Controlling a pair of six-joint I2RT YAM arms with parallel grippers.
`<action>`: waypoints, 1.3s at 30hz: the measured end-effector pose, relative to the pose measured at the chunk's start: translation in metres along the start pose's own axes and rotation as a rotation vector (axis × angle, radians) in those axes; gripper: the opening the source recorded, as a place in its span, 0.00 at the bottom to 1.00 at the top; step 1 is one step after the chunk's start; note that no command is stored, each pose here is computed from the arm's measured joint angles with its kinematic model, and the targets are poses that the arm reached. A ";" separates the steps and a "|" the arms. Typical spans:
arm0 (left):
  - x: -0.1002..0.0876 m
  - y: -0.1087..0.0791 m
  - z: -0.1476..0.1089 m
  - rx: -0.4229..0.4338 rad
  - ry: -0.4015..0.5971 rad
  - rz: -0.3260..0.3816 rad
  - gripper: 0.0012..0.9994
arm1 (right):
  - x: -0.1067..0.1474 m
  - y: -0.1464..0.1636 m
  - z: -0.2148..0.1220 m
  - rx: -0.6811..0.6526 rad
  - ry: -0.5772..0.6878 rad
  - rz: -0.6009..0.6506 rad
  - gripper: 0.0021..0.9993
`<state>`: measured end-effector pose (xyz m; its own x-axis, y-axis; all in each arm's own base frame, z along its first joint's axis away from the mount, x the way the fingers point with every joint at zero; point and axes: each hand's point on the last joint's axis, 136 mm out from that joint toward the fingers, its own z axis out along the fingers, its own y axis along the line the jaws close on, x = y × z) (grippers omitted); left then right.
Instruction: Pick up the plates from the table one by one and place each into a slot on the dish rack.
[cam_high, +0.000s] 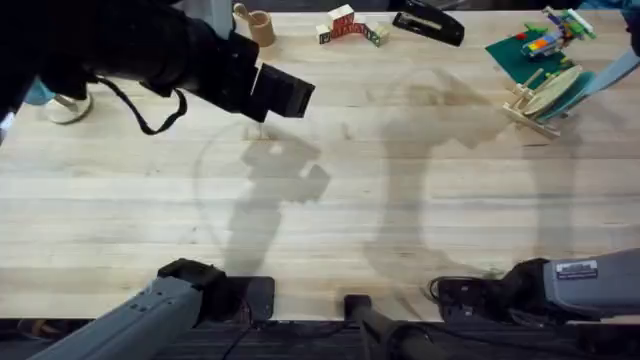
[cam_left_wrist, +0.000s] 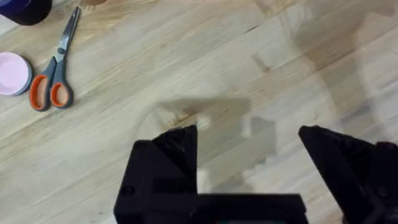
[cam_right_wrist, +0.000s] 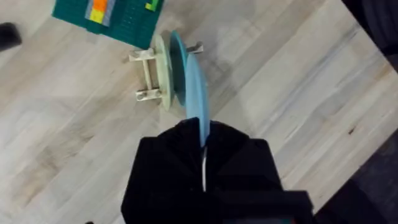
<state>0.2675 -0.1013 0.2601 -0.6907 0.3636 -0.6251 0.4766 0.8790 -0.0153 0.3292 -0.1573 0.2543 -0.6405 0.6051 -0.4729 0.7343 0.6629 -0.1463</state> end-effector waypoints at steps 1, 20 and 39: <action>0.000 0.000 0.000 0.000 0.000 0.000 0.99 | 0.000 -0.001 0.000 0.003 0.000 -0.002 0.03; 0.000 0.000 0.000 0.000 0.000 0.000 0.99 | -0.002 -0.025 0.009 0.006 0.044 0.031 0.03; 0.001 0.000 0.000 0.001 0.004 -0.004 0.99 | -0.010 -0.032 0.024 -0.054 0.070 0.037 0.03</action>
<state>0.2668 -0.1011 0.2596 -0.6945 0.3612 -0.6223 0.4741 0.8803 -0.0182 0.3170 -0.1948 0.2429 -0.6290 0.6572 -0.4152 0.7454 0.6615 -0.0822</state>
